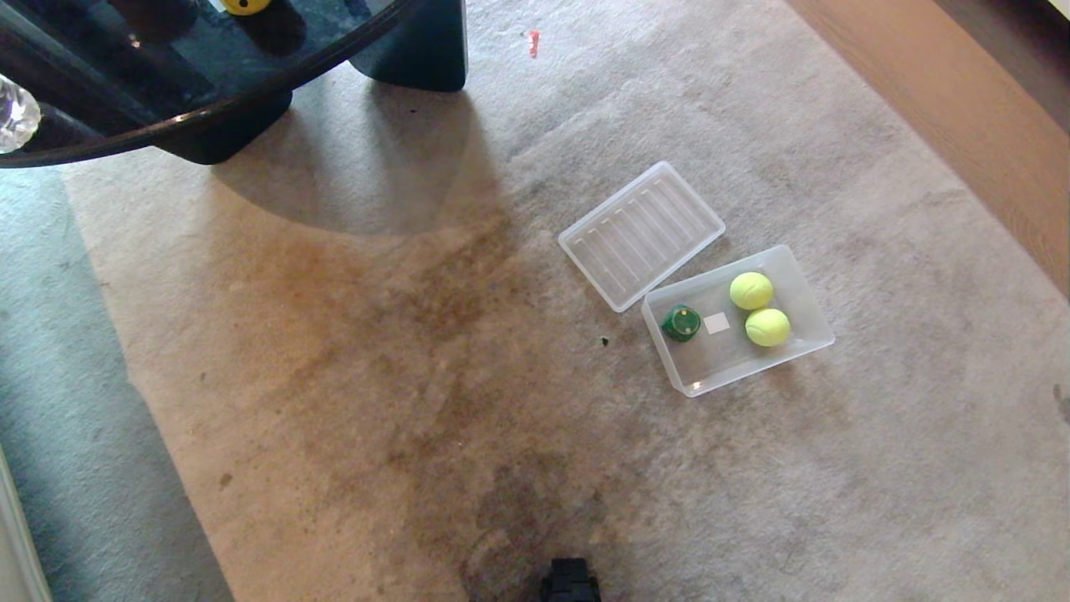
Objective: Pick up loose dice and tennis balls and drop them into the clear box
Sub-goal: Put the toys in the box
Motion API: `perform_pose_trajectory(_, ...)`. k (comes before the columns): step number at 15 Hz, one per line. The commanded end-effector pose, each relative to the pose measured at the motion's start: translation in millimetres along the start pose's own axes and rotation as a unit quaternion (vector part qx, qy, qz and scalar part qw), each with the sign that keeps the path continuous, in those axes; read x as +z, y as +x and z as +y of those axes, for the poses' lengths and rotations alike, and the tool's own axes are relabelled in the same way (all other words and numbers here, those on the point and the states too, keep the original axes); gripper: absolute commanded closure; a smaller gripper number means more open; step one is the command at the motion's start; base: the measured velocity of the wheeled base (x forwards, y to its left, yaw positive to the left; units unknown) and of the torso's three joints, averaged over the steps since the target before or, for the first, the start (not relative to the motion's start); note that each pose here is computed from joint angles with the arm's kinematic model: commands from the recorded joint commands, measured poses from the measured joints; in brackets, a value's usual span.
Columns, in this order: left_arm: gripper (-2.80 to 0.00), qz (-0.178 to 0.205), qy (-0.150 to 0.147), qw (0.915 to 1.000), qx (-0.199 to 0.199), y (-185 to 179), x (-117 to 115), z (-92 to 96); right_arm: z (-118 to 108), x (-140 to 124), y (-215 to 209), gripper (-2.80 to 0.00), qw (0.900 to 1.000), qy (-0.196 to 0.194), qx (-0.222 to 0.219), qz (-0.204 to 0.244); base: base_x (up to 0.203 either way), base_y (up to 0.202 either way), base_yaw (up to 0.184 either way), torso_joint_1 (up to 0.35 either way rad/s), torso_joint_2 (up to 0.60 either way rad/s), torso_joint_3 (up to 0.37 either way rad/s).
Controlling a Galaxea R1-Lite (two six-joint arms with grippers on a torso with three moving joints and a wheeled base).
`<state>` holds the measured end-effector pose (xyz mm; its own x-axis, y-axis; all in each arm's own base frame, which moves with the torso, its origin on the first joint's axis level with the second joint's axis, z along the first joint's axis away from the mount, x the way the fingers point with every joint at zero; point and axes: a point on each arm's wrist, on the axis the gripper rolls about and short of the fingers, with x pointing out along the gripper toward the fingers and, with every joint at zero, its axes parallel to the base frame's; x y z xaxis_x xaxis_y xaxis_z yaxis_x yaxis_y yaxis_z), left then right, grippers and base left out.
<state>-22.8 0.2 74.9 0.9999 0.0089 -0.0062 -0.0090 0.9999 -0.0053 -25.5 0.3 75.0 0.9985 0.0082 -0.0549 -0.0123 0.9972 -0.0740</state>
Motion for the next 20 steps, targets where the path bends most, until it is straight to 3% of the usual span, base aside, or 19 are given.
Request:
perform_pose_trajectory(1,0.0,0.0,0.0,1.0,0.0,0.0,0.0,0.0,-0.6,8.4,-2.5,0.0,1.0,0.003,-0.001,-0.009,0.0,0.0,0.0,0.0,0.0,0.0)
perform_pose_trajectory(3,0.0,0.001,0.0,1.0,0.0,0.1,-0.4,0.0,-2.8,37.5,-7.1,0.0,1.0,0.012,-0.002,-0.008,0.0,0.0,0.0,0.0,0.0,0.0)
perform_pose_trajectory(6,0.0,0.001,0.0,1.0,0.0,0.1,-0.5,0.0,-6.4,83.2,11.1,0.0,0.996,0.066,-0.001,0.067,0.0,0.0,0.0,0.0,0.0,0.0)
perform_pose_trajectory(9,0.0,0.0,0.0,1.0,0.0,0.0,0.0,0.0,-9.2,111.6,67.1,0.0,0.982,0.106,-0.005,0.155,0.0,0.0,0.0,0.0,0.0,0.0)
perform_pose_trajectory(11,0.0,0.0,0.0,1.0,0.0,0.0,0.0,0.0,-10.0,120.7,112.8,0.0,0.976,0.121,-0.007,0.178,0.0,0.0,0.0,0.0,0.0,0.0)
perform_pose_trajectory(13,0.0,0.001,0.0,1.0,0.0,0.1,-0.4,0.0,-10.1,119.2,166.4,0.0,0.974,0.13,-0.008,0.185,0.0,0.0,0.0,0.0,0.0,0.0)
perform_pose_trajectory(17,0.0,0.0,0.0,1.0,0.0,0.0,0.0,0.0,-7.0,84.3,268.2,0.0,0.973,0.141,-0.006,0.185,0.0,0.0,0.0,0.0,0.0,0.0)
perform_pose_trajectory(20,0.0,0.0,0.0,1.0,0.0,0.0,0.0,0.0,-3.1,68.9,330.6,0.0,0.981,0.146,0.003,0.132,0.0,0.0,0.0,0.0,0.0,0.0)
